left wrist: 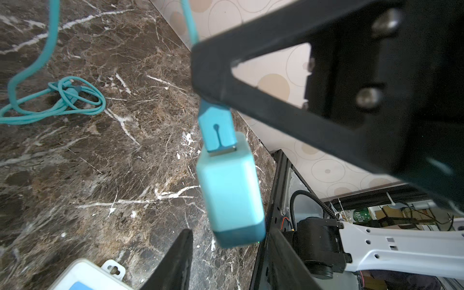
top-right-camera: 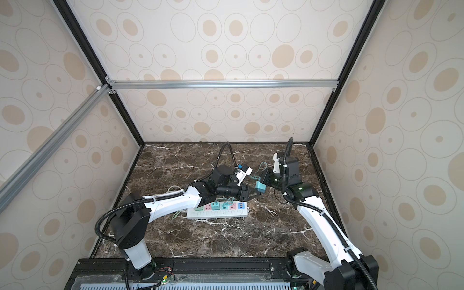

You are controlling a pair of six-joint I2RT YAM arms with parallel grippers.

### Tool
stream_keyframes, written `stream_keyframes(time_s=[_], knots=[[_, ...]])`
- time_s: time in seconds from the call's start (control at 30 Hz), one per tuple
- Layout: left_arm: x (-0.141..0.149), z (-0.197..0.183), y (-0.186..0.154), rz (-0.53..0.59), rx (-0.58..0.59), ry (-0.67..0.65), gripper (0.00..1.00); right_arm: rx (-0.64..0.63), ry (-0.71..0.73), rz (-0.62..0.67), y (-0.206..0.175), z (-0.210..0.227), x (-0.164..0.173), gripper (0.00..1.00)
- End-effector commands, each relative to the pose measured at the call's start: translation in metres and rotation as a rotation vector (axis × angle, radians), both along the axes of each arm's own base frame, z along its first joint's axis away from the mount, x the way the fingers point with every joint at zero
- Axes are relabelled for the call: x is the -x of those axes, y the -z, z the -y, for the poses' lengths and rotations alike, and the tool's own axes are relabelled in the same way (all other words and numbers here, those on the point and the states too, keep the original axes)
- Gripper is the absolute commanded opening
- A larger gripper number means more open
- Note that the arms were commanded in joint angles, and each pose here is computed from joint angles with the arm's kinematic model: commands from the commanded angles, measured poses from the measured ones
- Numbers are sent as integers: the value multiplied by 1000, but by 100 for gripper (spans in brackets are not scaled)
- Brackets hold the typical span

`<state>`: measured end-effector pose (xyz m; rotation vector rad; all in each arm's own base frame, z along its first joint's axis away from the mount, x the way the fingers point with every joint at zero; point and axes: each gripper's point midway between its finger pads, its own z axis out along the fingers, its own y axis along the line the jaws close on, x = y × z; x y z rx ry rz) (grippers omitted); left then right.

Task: Insert plugs into power strip
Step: Pick up the plug from the middle-right of the table.

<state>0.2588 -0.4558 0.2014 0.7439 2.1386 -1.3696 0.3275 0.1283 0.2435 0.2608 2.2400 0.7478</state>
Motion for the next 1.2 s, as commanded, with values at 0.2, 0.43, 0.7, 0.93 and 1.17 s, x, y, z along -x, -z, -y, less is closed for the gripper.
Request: stream_keyframes(time_s=[0.2, 0.43, 0.7, 0.93, 1.17], knots=[[-8, 11, -21, 40, 38, -9, 51, -4, 5, 26, 0, 1, -1, 0], [-7, 16, -26, 26, 73, 1, 50, -7, 4, 22, 2, 0, -1, 0], [-8, 19, -24, 12, 77, 6, 34, -5, 5, 27, 1, 0, -1, 0], [-9, 20, -24, 11, 78, 3, 23, -5, -8, 22, 3, -1, 1, 1], [-9, 14, -14, 36, 20, -3, 11, 22, -39, 6, 5, 0, 12, 19]])
